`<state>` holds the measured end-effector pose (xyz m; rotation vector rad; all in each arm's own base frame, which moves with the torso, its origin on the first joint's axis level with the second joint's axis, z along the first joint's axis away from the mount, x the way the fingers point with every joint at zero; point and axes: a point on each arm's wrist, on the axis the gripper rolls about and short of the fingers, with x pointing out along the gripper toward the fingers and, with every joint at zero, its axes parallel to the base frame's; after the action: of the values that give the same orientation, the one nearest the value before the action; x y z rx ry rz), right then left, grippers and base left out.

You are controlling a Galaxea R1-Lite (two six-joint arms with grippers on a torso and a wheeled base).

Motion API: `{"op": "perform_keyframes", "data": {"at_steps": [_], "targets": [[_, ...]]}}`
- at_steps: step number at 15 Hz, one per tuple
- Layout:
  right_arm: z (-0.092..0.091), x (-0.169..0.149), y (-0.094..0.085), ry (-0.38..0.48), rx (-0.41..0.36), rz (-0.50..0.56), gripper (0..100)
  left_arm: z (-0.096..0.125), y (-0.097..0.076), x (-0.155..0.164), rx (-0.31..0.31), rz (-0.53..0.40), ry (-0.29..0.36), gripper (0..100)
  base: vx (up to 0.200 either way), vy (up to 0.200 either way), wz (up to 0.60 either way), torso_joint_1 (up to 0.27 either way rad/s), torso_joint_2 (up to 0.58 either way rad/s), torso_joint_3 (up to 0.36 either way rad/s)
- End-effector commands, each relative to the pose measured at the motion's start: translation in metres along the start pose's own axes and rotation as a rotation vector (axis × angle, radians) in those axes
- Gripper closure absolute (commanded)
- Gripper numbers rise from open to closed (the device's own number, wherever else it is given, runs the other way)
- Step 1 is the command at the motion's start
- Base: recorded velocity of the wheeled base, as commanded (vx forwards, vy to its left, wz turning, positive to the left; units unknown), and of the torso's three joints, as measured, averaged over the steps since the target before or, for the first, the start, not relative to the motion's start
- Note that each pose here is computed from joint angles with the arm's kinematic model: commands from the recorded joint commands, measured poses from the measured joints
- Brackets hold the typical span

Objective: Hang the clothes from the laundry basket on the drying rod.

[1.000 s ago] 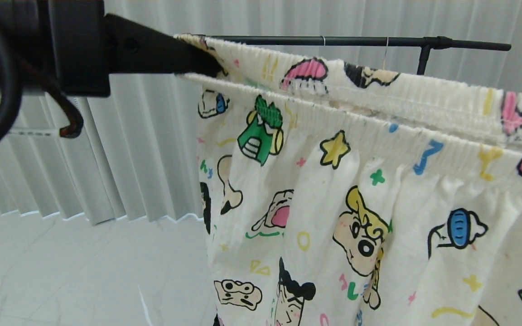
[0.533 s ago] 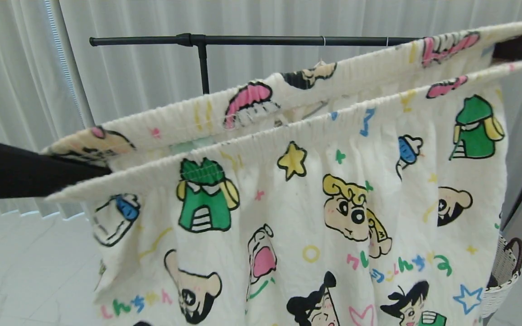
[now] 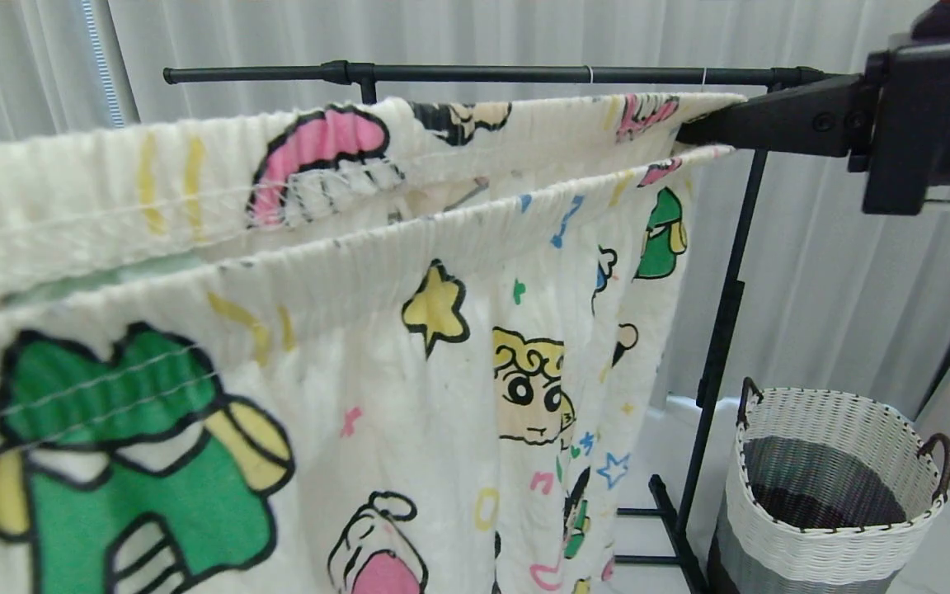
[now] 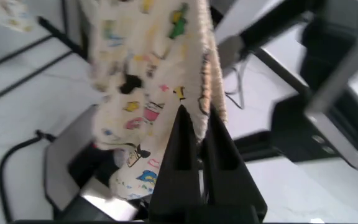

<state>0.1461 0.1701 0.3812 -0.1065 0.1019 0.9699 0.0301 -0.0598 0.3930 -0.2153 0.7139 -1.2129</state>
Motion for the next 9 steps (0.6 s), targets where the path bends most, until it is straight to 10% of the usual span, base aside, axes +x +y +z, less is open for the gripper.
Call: {"op": "perform_keyframes", "data": {"at_steps": [1, 6, 9], "targets": [[-0.005, 0.012, -0.001, 0.029, 0.003, -0.001, 100, -0.006, -0.004, -0.010, 0.022, -0.039, -0.007, 100, 0.000, 0.000, 0.00, 0.000, 0.00, 0.000], [-0.003, -0.003, -0.006, 0.023, 0.005, -0.041, 100, -0.004, -0.003, -0.007, 0.046, -0.021, -0.007, 100, 0.000, 0.000, 0.00, 0.000, 0.00, 0.000], [0.001, -0.029, -0.019, 0.009, 0.008, -0.121, 100, 0.009, 0.020, 0.013, 0.221, 0.211, -0.024, 100, 0.000, 0.000, 0.00, 0.000, 0.00, 0.000]]}}
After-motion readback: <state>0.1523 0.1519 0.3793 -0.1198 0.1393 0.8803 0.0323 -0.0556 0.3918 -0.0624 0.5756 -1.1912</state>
